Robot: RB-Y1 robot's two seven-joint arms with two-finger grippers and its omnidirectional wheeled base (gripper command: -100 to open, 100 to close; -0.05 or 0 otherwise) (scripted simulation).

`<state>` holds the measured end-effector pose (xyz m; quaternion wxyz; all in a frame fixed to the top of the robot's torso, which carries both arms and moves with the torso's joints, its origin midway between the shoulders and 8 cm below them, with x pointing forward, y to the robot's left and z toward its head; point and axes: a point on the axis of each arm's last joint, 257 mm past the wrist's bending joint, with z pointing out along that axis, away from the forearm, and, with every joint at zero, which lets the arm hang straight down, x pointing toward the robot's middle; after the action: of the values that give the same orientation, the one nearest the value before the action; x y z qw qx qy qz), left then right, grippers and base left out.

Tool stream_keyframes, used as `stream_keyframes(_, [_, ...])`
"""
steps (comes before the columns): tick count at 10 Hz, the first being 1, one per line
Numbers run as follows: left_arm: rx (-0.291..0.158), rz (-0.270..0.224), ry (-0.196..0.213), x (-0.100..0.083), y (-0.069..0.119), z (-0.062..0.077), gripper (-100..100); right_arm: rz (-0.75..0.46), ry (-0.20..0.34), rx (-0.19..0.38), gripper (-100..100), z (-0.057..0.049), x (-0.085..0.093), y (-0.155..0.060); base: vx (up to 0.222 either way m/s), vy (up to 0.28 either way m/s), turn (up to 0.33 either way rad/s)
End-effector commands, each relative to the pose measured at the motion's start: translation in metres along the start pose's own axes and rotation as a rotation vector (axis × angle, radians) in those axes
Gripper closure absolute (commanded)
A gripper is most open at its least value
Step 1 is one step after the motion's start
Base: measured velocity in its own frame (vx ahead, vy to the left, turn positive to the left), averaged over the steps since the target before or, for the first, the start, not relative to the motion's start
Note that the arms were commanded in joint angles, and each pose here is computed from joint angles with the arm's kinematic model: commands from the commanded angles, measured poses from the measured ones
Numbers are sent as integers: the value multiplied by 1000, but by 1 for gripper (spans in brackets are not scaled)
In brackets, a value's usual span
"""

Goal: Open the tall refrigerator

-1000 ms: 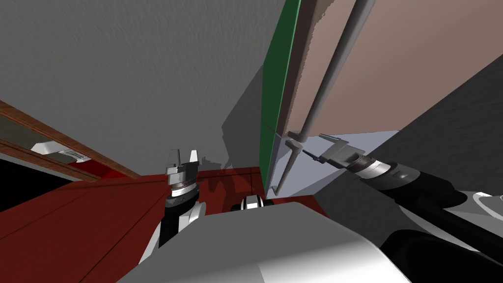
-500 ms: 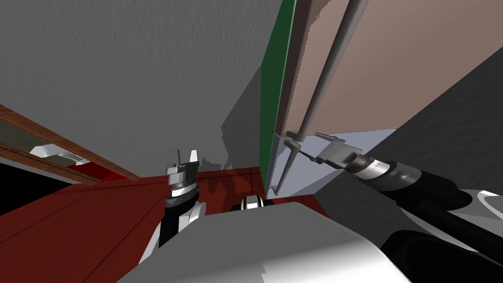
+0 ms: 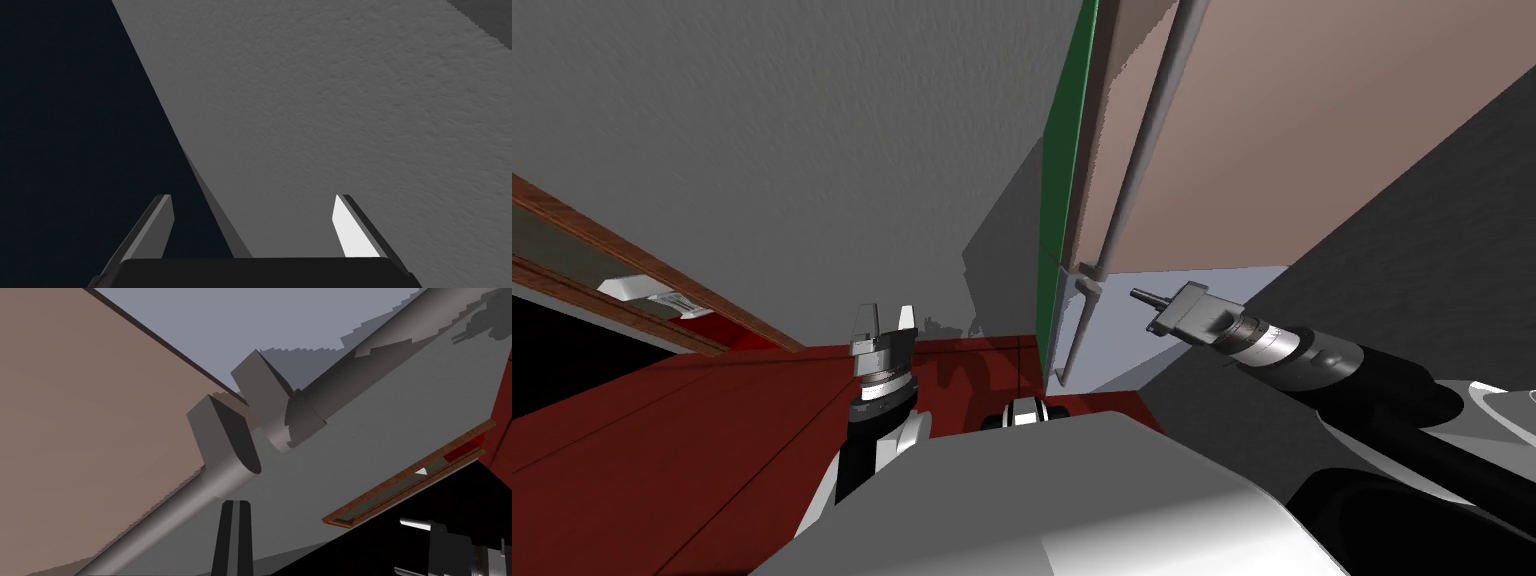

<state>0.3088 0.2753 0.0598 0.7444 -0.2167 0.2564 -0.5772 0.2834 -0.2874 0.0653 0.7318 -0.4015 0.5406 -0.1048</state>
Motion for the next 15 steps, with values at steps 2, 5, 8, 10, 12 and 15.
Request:
stream_keyframes(2, [0, 0, 0, 0, 0, 0, 0, 14, -76, -75, 100, 4, -19, 20, -253, -214, 88])
stream_keyframes(5, [0, 0, 0, 0, 0, 0, 0, 25, -142, -137, 100, 6, -36, 36, -254, -209, 88])
stream_keyframes(8, [0, 0, 0, 0, 0, 0, 0, 31, -124, -126, -100, 4, -25, 29, -133, -107, 32])
stream_keyframes(10, [0, 0, 0, 0, 0, 0, 0, 37, -83, -94, -100, 1, -6, 15, 35, 37, -10])
stream_keyframes(12, [0, 0, 0, 0, 0, 0, 0, 43, -45, -65, -100, -3, 9, 3, 57, 69, -16])
stream_keyframes(15, [0, 0, 0, 0, 0, 0, 0, 51, 19, -9, -100, -9, 30, -20, 119, 116, -52])
